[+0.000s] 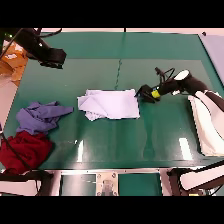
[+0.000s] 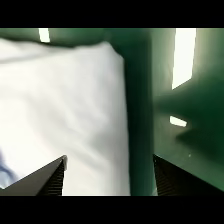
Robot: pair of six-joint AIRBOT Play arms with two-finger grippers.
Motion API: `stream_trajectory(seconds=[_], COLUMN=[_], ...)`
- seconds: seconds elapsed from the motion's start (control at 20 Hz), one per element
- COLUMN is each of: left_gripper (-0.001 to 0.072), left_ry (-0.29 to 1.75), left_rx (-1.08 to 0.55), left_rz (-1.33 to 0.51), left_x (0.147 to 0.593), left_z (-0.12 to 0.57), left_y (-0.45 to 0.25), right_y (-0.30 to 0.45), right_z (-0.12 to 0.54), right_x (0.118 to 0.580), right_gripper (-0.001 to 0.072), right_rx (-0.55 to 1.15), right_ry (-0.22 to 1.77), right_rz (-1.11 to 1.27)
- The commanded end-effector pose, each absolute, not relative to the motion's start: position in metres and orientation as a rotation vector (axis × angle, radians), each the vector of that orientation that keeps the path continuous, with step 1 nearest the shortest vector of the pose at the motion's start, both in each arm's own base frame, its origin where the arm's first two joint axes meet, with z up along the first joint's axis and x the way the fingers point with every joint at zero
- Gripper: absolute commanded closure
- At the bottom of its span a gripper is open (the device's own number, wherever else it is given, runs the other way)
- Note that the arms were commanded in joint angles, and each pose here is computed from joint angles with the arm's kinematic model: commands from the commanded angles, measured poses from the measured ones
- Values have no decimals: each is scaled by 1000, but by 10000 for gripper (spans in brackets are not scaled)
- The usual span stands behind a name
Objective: Fold the shirts.
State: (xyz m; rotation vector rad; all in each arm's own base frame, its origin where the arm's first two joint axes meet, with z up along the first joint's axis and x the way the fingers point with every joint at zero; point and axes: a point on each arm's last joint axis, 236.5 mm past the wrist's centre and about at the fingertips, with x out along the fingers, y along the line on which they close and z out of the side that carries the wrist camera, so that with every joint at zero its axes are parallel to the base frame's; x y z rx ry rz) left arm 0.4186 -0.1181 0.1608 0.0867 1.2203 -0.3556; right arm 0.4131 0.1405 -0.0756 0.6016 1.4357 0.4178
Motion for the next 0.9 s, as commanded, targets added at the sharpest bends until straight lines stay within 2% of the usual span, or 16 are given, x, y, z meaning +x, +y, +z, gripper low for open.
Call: stream_trajectory(seconds=[0.0, 0.2, 0.25, 0.3, 0.35, 0.45, 0.55, 0.7, 0.85], left_gripper=[687, 687, 688, 687, 687, 687, 687, 687, 687], left_ry=[1265, 1279, 1280, 1283, 1285, 1296, 1305, 1312, 1309], left_rx=[74, 75, 75, 76, 76, 78, 79, 81, 87], left_rz=[-344, -345, -345, -345, -345, -346, -347, -348, -352], left_x=[415, 413, 413, 412, 412, 409, 407, 406, 406], left_z=[145, 142, 142, 142, 142, 141, 141, 140, 140], left_y=[-117, -117, -117, -116, -116, -116, -116, -115, -115], right_y=[166, 226, 238, 247, 254, 250, 220, 127, 12], right_z=[-103, -77, -64, -46, -24, 35, 103, 192, 237], right_x=[388, 391, 397, 407, 416, 439, 469, 501, 506], right_gripper=[96, 113, 478, 673, 696, 696, 697, 697, 697], right_rx=[602, 653, 669, 683, 695, 715, 738, 807, 887], right_ry=[1518, 1471, 1443, 1406, 1367, 1267, 1113, 880, 702], right_rz=[470, 608, 640, 675, 716, 763, 740, 605, 407])
